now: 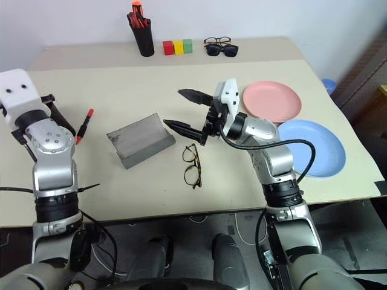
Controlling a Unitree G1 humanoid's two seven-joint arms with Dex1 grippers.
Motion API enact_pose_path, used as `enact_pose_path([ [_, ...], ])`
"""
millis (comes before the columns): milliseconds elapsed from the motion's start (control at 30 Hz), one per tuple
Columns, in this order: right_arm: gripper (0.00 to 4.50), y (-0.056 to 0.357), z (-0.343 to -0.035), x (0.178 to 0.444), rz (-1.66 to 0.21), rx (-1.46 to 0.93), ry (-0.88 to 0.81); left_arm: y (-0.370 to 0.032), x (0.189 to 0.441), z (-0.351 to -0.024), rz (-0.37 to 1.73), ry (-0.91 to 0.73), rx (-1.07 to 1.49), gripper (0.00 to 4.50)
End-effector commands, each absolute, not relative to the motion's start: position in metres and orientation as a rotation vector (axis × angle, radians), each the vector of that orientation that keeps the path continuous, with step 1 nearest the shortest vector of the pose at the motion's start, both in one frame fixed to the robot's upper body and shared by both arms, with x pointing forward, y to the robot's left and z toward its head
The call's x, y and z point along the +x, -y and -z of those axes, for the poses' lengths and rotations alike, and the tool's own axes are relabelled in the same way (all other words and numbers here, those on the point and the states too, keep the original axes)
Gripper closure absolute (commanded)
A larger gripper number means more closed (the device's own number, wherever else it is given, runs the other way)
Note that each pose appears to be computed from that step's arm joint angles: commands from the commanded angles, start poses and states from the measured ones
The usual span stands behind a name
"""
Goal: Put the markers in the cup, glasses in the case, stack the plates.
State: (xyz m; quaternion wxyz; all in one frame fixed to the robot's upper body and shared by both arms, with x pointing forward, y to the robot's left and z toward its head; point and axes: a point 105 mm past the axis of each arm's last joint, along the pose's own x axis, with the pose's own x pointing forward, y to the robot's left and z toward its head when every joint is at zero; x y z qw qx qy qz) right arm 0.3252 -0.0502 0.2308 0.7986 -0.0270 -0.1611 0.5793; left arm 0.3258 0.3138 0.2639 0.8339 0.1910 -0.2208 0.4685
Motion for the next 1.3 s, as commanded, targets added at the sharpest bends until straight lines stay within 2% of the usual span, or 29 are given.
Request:
enact_pose_path([
  [33,0.0,0.049,-0.245,0.318,-1.244,-0.072,0.407,-0.322,0.338,-0.266,-1.022,0.488,0.449,4.47],
  [300,0.0,0.055,-0.239,0.317,-1.224,-0.069,0.397,-0.341,0.366,-0.246,-1.029,0.404,0.408,4.47],
  [500,0.0,0.058,-0.236,0.317,-1.216,-0.071,0.395,-0.341,0.375,-0.24,-1.001,0.38,0.364,4.47],
  [633,0.0,0.061,-0.231,0.318,-1.208,-0.073,0.388,-0.337,0.373,-0.232,-0.978,0.375,0.372,2.86],
  [800,0.0,0.064,-0.225,0.32,-1.202,-0.069,0.382,-0.324,0.367,-0.228,-0.933,0.391,0.344,0.34],
  [967,0.0,0.065,-0.221,0.322,-1.204,-0.068,0.376,-0.302,0.361,-0.243,-0.832,0.438,0.237,0.34],
  [1100,0.0,0.068,-0.213,0.323,-1.213,-0.087,0.354,-0.241,0.363,-0.245,-0.461,0.287,0.06,0.34],
  [1300,0.0,0.07,-0.21,0.325,-1.207,-0.096,0.346,-0.206,0.34,-0.235,-0.274,0.064,0.035,0.34],
])
